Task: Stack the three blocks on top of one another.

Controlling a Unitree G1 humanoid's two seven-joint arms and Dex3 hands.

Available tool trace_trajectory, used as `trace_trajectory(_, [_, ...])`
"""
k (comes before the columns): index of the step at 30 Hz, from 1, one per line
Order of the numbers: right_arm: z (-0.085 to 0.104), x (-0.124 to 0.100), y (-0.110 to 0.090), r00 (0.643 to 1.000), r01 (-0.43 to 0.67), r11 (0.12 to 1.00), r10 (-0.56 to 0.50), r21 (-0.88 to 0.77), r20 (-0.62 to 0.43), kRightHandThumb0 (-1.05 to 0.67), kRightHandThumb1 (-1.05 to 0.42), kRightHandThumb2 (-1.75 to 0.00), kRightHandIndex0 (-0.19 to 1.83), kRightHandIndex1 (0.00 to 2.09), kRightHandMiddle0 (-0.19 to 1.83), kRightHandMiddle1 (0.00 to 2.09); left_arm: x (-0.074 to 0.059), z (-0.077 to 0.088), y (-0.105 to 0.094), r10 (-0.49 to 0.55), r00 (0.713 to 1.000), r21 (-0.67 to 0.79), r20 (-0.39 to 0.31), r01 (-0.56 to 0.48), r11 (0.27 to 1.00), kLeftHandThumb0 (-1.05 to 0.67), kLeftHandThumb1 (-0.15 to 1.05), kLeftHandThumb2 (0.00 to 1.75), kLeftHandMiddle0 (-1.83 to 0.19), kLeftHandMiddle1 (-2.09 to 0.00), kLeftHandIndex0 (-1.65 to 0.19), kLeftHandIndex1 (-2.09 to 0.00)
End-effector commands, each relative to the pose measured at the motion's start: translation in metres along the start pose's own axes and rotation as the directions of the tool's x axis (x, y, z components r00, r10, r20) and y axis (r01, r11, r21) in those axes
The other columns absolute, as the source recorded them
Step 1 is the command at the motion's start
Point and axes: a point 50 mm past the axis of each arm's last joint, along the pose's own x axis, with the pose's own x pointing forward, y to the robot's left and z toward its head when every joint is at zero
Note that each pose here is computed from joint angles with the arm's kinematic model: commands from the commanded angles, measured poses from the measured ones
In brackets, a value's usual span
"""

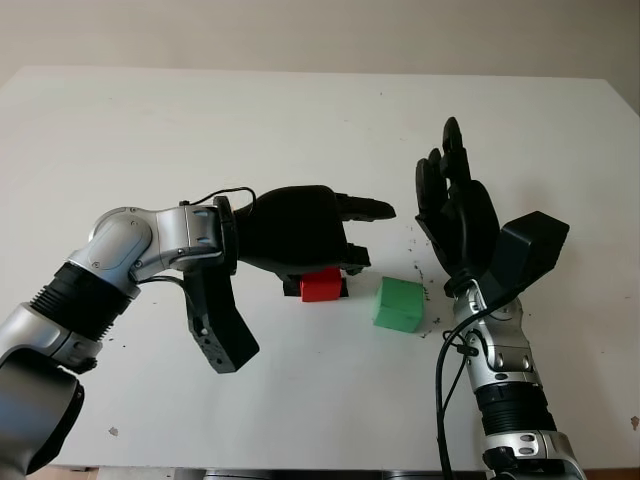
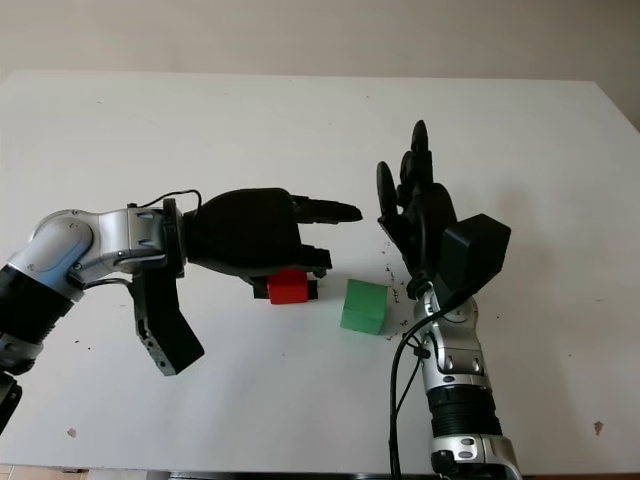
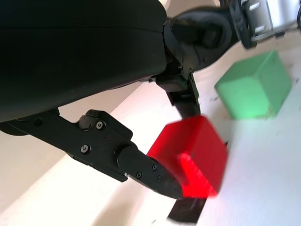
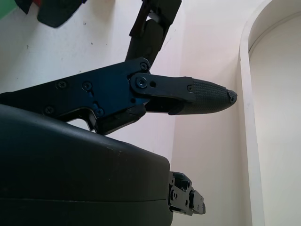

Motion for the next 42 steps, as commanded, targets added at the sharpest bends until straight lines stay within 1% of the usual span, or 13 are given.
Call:
trace_trajectory(1, [0.003, 0.000, -0.002, 1.000, 0.004, 1.000, -0.004, -0.016, 0.017, -0.75, -1.05, -0.50, -0.19, 0.00, -0.19, 0.01, -0.004, 0.002, -0.002, 0.000, 1.000, 0.007, 0.007, 0.000, 1.000, -0.45, 0.80, 0.04, 0.00, -0.02, -0.38, -0.14])
trace_trajectory(5, [0.003, 0.000, -0.002, 1.000, 0.003, 1.000, -0.003, -0.012, 0.012, -0.75, -1.05, -0.50, -0.19, 0.00, -0.19, 0.01, -0.012, -0.002, 0.001, -0.002, 1.000, 0.030, -0.019, 0.003, 1.000, -0.44, 0.76, 0.04, 0.02, -0.02, -0.30, -0.08])
trace_trajectory(7, [0.003, 0.001, -0.002, 1.000, 0.003, 1.000, -0.003, -0.012, 0.014, -0.75, -1.05, -0.50, -0.19, 0.00, -0.19, 0.00, -0.017, -0.006, 0.005, -0.015, 0.999, 0.047, -0.040, 0.017, 0.999, -0.42, 0.75, 0.04, 0.08, -0.01, -0.19, -0.03])
trace_trajectory(10, [0.003, 0.001, -0.003, 1.000, 0.001, 1.000, -0.001, -0.009, 0.012, -0.75, -1.05, -0.50, -0.19, 0.00, -0.19, 0.00, -0.025, -0.013, 0.010, -0.010, 0.995, 0.056, -0.103, 0.016, 0.998, -0.36, 0.75, 0.05, 0.15, -0.01, -0.07, -0.01])
trace_trajectory(13, [0.003, 0.000, -0.002, 1.000, 0.000, 1.000, 0.000, -0.006, 0.008, -0.75, -1.05, -0.50, -0.19, 0.00, -0.19, 0.00, -0.039, -0.023, 0.019, 0.012, 0.980, 0.069, -0.199, 0.001, 0.998, -0.31, 0.77, 0.06, 0.15, -0.04, -0.02, -0.01])
trace_trajectory(18, [0.002, 0.001, -0.002, 1.000, -0.008, 1.000, 0.008, -0.004, 0.013, -0.75, -1.05, -0.49, -0.19, 0.00, -0.19, 0.01, -0.064, -0.040, 0.029, 0.100, 0.933, -0.012, -0.346, -0.110, 0.994, -0.23, 0.80, 0.07, 0.09, -0.07, -0.08, -0.06])
trace_trajectory(21, [0.002, 0.001, -0.002, 1.000, -0.012, 1.000, 0.012, -0.006, 0.014, -0.75, -1.05, -0.50, -0.19, 0.00, -0.19, 0.01, -0.080, -0.055, 0.036, 0.085, 0.893, -0.071, -0.442, -0.130, 0.989, -0.26, 0.86, 0.08, 0.12, -0.05, -0.08, -0.06])
trace_trajectory(24, [0.002, 0.001, -0.002, 1.000, -0.013, 1.000, 0.014, -0.012, 0.014, -0.75, -1.05, -0.50, -0.19, 0.00, -0.19, 0.01, -0.099, -0.072, 0.042, 0.076, 0.844, -0.106, -0.531, -0.155, 0.982, -0.25, 0.88, 0.08, 0.10, -0.06, -0.15, -0.09])
trace_trajectory(26, [0.002, 0.001, -0.002, 1.000, -0.015, 1.000, 0.015, -0.007, 0.011, -0.75, -1.05, -0.50, -0.19, 0.00, -0.19, 0.01, -0.108, -0.080, 0.043, 0.021, 0.821, -0.104, -0.570, -0.097, 0.990, -0.28, 0.84, 0.05, 0.09, -0.06, -0.17, -0.09])
trace_trajectory(28, [0.002, 0.001, -0.002, 1.000, -0.012, 1.000, 0.012, 0.001, 0.003, -0.75, -1.05, -0.50, -0.19, 0.00, -0.19, 0.01, -0.115, -0.087, 0.041, -0.054, 0.811, -0.103, -0.583, -0.008, 0.995, -0.40, 0.80, 0.04, 0.08, -0.06, -0.18, -0.08])
trace_trajectory(31, [0.003, 0.001, -0.002, 1.000, -0.011, 1.000, 0.011, -0.002, 0.005, -0.74, -1.05, -0.50, -0.19, 0.00, -0.19, 0.00, -0.123, -0.090, 0.036, -0.141, 0.817, -0.087, -0.559, 0.112, 0.990, -0.59, 0.78, 0.04, 0.06, -0.06, -0.21, -0.07])
trace_trajectory(34, [0.003, 0.001, -0.003, 1.000, -0.007, 1.000, 0.007, -0.006, 0.001, -0.75, -1.05, -0.50, -0.19, 0.00, -0.19, 0.00, -0.124, -0.088, 0.033, -0.220, 0.820, -0.050, -0.529, 0.229, 0.972, -0.65, 0.80, 0.06, 0.09, -0.05, -0.19, -0.05])
trace_trajectory(42, [0.003, 0.001, -0.002, 1.000, -0.013, 1.000, 0.013, -0.011, -0.002, -0.76, -1.05, -0.50, -0.19, 0.00, -0.18, 0.02, -0.119, -0.081, 0.022, -0.253, 0.844, 0.029, -0.472, 0.302, 0.953, -0.65, 0.79, 0.05, 0.09, -0.05, -0.20, -0.05])
